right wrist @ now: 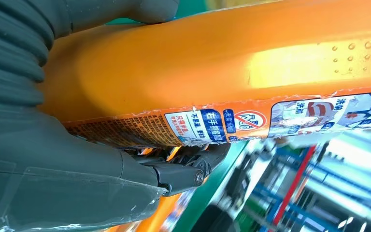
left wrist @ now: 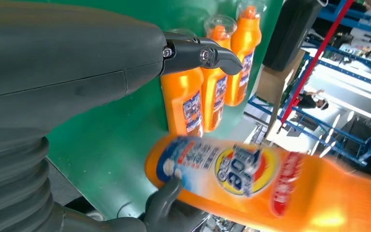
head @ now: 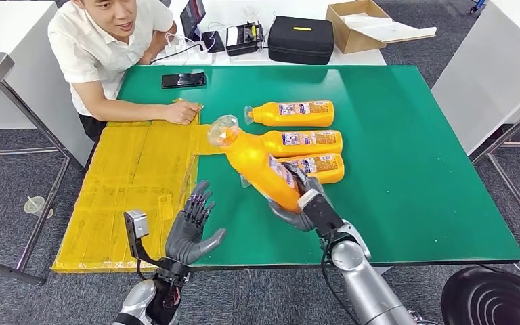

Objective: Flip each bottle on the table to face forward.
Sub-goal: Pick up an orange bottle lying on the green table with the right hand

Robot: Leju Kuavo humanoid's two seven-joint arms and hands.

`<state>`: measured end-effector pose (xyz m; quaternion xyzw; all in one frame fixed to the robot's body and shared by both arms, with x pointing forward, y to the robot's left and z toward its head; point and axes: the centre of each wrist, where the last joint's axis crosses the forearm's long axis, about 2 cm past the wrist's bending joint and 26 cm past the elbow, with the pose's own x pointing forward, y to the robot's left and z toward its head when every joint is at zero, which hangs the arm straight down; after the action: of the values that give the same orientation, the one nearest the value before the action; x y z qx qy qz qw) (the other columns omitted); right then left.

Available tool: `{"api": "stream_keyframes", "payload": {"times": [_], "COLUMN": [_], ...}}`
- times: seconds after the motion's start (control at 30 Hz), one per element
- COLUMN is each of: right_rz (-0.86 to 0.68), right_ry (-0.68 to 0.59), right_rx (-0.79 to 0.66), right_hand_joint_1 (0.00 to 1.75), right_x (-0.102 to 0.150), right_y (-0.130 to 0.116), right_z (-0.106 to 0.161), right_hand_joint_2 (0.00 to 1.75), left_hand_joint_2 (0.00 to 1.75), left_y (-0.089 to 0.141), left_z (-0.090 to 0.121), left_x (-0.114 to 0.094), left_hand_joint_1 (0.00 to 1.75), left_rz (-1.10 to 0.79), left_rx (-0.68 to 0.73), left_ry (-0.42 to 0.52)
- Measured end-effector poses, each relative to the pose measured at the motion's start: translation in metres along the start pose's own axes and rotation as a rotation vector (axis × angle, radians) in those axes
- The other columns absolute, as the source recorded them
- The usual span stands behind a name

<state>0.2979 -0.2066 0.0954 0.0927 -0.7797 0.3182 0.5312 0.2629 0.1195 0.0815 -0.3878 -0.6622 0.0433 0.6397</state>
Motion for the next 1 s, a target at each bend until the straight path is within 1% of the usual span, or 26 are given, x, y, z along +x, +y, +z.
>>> {"api": "stream_keyframes", "payload": {"times": [0.17,0.37,0.57,0.83,1.0], "right_rz": [-0.016,0.04,0.072,0.089,0.092], "right_ry": [0.001,-0.009,-0.039,-0.079,-0.091], "right_rx": [0.068,0.142,0.182,0.24,0.254], "right_hand_joint_1": [1.75,1.75,1.75,1.75,1.75], "right_x": [0.004,0.005,0.006,0.012,0.014], "right_y": [0.021,0.043,0.052,0.069,0.074], "right_z": [-0.023,-0.038,-0.041,-0.044,-0.044], "right_hand_joint_2": [1.75,1.75,1.75,1.75,1.75], "left_hand_joint_2": [1.75,1.75,1.75,1.75,1.75], "left_y": [-0.003,-0.005,-0.002,0.002,0.001], "left_z": [-0.011,-0.018,-0.02,-0.026,-0.029], "left_x": [0.002,0.004,0.004,0.01,0.013], "left_hand_joint_1": [0.0,0.0,0.0,0.0,0.0], "left_rz": [-0.041,-0.022,0.025,0.056,0.091], "left_rx": [-0.044,-0.077,-0.087,-0.08,-0.026], "left_ry": [0.009,0.011,0.008,-0.042,-0.081]}}
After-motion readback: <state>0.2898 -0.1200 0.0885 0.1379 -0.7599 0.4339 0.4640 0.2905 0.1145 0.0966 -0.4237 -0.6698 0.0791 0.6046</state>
